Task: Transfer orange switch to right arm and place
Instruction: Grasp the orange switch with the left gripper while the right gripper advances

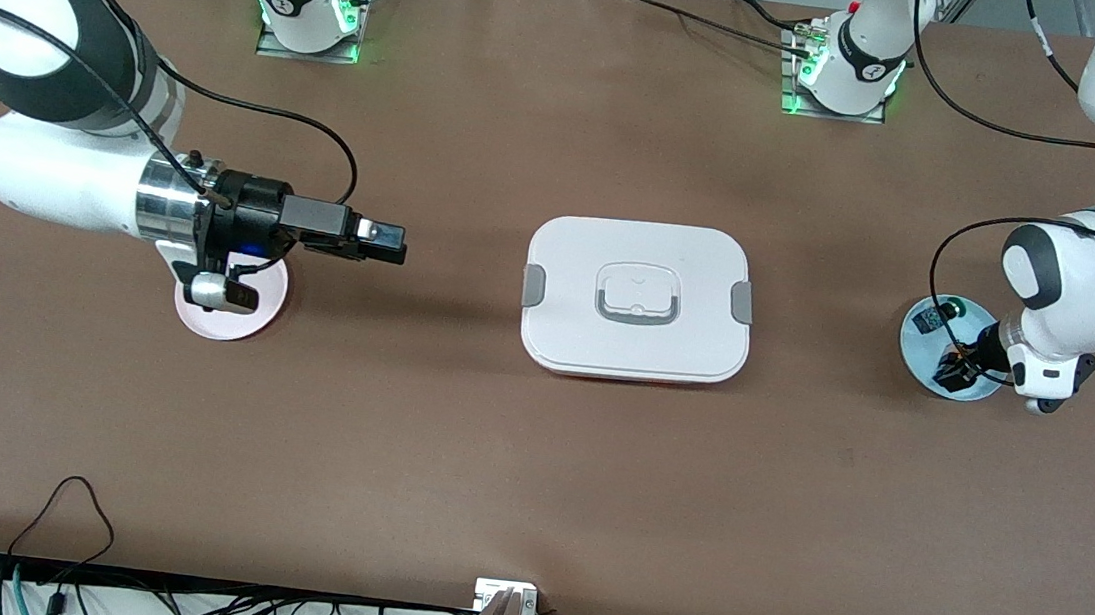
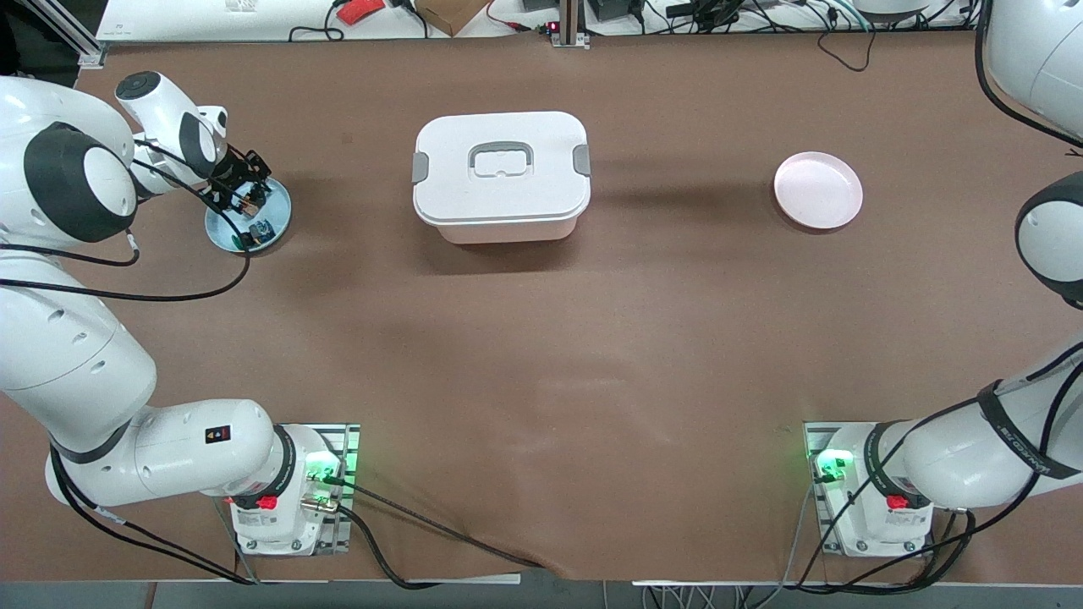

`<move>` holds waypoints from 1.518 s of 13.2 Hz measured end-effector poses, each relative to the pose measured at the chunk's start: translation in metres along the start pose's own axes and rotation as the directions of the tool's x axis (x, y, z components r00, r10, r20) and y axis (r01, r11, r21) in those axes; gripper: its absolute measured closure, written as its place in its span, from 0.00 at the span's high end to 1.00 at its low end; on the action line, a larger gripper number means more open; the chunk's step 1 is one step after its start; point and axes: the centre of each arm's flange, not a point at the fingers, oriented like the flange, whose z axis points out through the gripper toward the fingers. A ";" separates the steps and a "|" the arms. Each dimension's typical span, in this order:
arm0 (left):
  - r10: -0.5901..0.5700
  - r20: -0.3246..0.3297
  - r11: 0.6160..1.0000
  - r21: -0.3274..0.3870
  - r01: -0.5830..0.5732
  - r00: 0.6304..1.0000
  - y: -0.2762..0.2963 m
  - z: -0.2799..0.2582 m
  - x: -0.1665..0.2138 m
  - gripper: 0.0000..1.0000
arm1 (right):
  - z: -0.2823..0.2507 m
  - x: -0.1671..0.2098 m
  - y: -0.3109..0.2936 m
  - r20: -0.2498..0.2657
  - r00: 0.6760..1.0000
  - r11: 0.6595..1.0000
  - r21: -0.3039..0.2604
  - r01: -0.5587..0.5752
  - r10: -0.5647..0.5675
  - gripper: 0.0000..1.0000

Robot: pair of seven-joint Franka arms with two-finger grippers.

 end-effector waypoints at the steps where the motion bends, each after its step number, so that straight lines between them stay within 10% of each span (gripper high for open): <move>1: 0.005 0.000 1.000 0.000 -0.005 1.000 0.000 0.000 0.000 0.79 | 0.009 -0.002 0.000 0.010 1.000 1.000 0.022 -0.002 0.001 1.00; 13: 0.348 -0.026 0.926 -0.149 -0.348 0.937 0.154 -0.139 -0.066 0.79 | 0.112 -0.025 0.014 -0.009 1.000 0.986 0.166 -0.015 0.016 1.00; 20: 0.686 -0.207 0.647 -0.268 -0.714 0.698 0.267 -0.266 -0.174 0.79 | 0.134 -0.038 -0.009 -0.032 0.999 0.981 0.195 0.003 0.003 1.00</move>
